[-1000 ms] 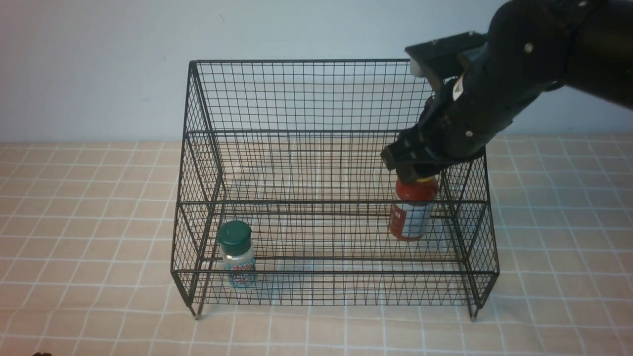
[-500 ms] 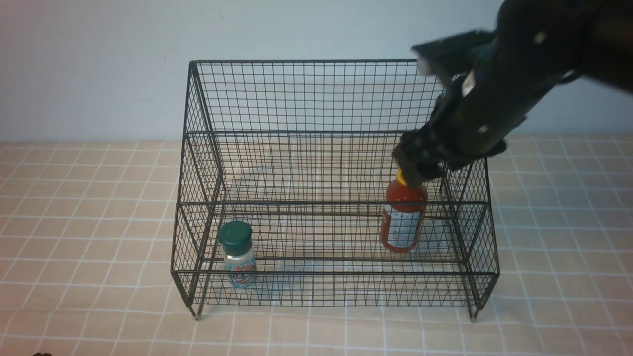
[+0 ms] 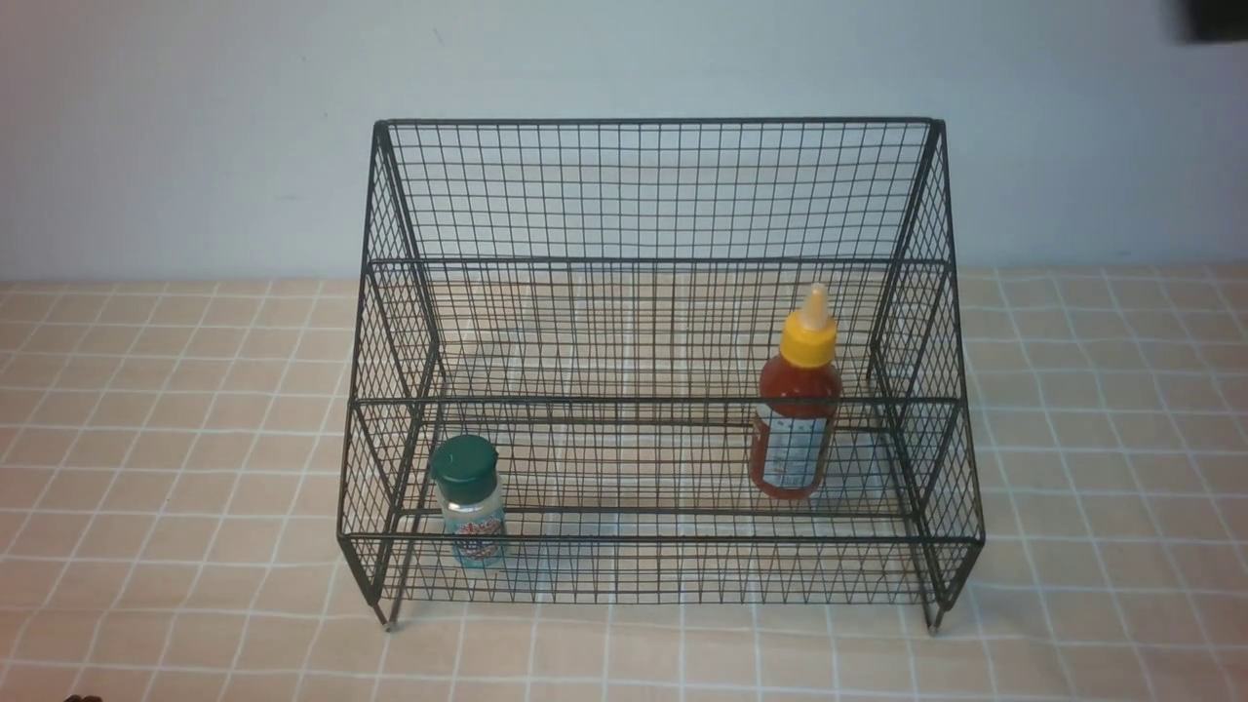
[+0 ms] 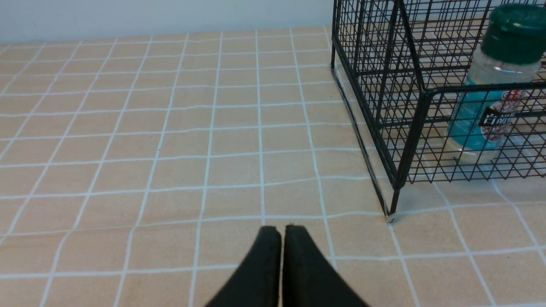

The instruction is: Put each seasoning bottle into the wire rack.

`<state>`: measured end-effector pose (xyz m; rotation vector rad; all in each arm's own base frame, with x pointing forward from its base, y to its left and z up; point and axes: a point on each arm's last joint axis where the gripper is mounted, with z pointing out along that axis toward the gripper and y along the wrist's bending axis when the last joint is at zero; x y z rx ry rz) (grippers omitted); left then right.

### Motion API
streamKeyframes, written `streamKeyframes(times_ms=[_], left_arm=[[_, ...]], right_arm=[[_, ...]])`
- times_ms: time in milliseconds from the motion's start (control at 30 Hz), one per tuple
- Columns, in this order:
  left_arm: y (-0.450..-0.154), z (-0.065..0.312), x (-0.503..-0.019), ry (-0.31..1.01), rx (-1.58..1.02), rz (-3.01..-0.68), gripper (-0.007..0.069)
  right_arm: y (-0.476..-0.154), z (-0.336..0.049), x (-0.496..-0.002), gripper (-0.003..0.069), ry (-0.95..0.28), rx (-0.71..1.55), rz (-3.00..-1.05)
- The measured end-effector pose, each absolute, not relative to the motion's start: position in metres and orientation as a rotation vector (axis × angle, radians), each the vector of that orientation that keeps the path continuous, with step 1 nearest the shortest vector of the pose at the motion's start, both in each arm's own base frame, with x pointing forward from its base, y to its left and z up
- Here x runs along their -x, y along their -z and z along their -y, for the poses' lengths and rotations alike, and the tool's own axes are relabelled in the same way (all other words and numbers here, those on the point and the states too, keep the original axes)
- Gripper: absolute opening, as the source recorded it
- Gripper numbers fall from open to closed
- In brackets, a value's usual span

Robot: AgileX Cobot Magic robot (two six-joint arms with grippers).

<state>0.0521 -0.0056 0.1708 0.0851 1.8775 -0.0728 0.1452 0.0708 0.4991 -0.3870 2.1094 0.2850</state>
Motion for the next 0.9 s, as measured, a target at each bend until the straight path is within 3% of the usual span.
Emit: streamKeyframes(times_ms=[67, 200, 300, 533, 700, 900], left_arm=[[-0.171, 0.006, -0.052, 0.073, -0.085, -1.878, -0.0007], [-0.171, 0.006, -0.052, 0.073, -0.085, -1.878, -0.0007], [-0.171, 0.006, -0.052, 0.073, -0.085, -1.878, -0.0007], [-0.171, 0.006, -0.052, 0.073, -0.085, -1.878, -0.0007], [-0.171, 0.006, -0.052, 0.073, -0.085, -1.878, -0.0007], [-0.171, 0.006, -0.052, 0.073, -0.085, -1.878, -0.0007]], right_arm=[[-0.493, -0.055, -0.115, 0.0022, -0.297, 0.374, -2.075], [-0.464, -0.032, -0.07, -0.001, -0.361, 0.307, -1.954], [-0.439, -0.011, -0.03, -0.0013, -0.45, 0.233, -1.715], [-0.378, 0.006, 0.009, -0.0013, -0.581, 0.16, -1.245], [-0.343, -0.001, 0.0, -0.0013, -0.696, 0.113, -1.242], [-0.32, -0.008, -0.012, -0.0013, -0.705, 0.112, -1.325]])
